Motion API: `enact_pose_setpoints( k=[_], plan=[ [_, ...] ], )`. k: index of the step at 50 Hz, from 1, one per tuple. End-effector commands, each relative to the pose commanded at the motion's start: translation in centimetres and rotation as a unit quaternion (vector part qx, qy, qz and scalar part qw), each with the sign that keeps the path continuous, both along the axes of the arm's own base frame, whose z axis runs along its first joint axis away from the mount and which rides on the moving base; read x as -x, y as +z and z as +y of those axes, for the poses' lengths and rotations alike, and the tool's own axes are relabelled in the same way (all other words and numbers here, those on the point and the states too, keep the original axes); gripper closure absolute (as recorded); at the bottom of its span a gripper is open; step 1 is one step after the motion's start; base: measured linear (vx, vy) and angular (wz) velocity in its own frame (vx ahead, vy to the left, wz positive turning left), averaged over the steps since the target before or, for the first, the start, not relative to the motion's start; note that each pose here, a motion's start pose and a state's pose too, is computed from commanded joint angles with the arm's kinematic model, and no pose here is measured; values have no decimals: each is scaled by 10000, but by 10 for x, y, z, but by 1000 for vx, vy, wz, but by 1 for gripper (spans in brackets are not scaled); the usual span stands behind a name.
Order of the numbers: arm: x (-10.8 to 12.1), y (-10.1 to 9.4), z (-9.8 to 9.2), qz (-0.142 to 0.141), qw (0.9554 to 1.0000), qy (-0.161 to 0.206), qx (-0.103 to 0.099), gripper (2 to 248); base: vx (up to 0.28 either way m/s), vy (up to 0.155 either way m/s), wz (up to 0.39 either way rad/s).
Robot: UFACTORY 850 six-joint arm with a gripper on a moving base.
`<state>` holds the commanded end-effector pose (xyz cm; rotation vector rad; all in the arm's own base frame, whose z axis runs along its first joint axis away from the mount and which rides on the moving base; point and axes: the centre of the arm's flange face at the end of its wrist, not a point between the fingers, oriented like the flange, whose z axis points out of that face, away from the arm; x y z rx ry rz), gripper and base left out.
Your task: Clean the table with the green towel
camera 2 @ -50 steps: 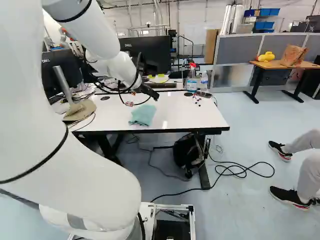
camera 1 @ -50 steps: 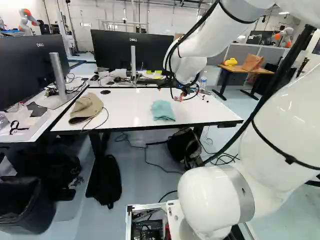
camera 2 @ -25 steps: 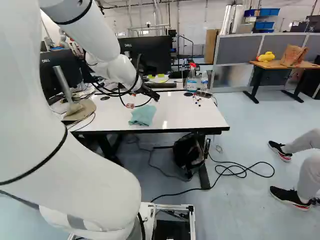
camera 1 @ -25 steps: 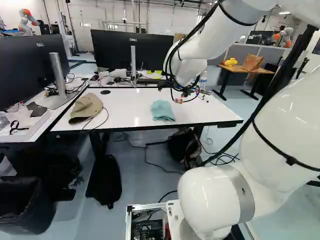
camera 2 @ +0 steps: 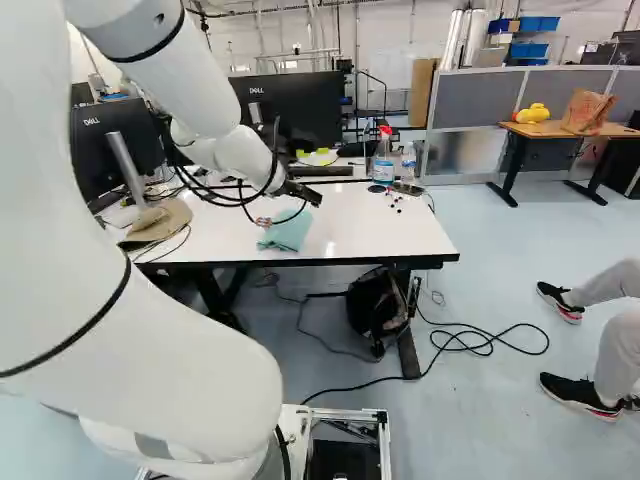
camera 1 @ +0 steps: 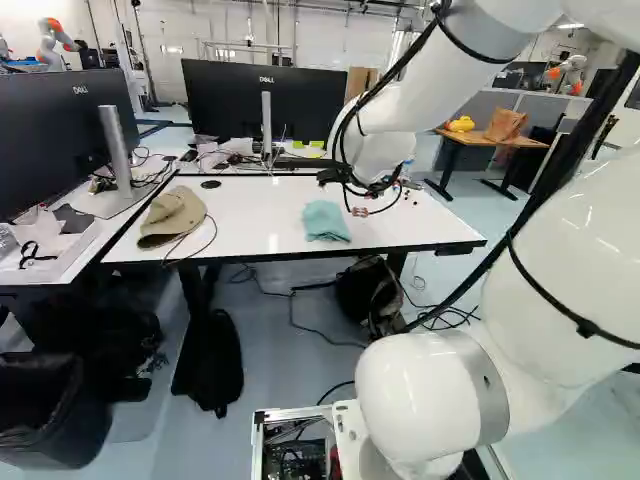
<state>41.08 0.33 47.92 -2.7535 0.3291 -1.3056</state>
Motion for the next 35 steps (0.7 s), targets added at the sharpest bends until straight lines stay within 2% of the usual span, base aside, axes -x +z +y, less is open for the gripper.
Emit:
enact_pose_setpoints(
  k=[19, 35],
  plan=[
    [23, -25, -3, -325, 9991, 63, 257, 3, 0, 0, 0],
    [49, -49, -5, -678, 9963, 169, 496, 3, 0, 0, 0]
  ],
)
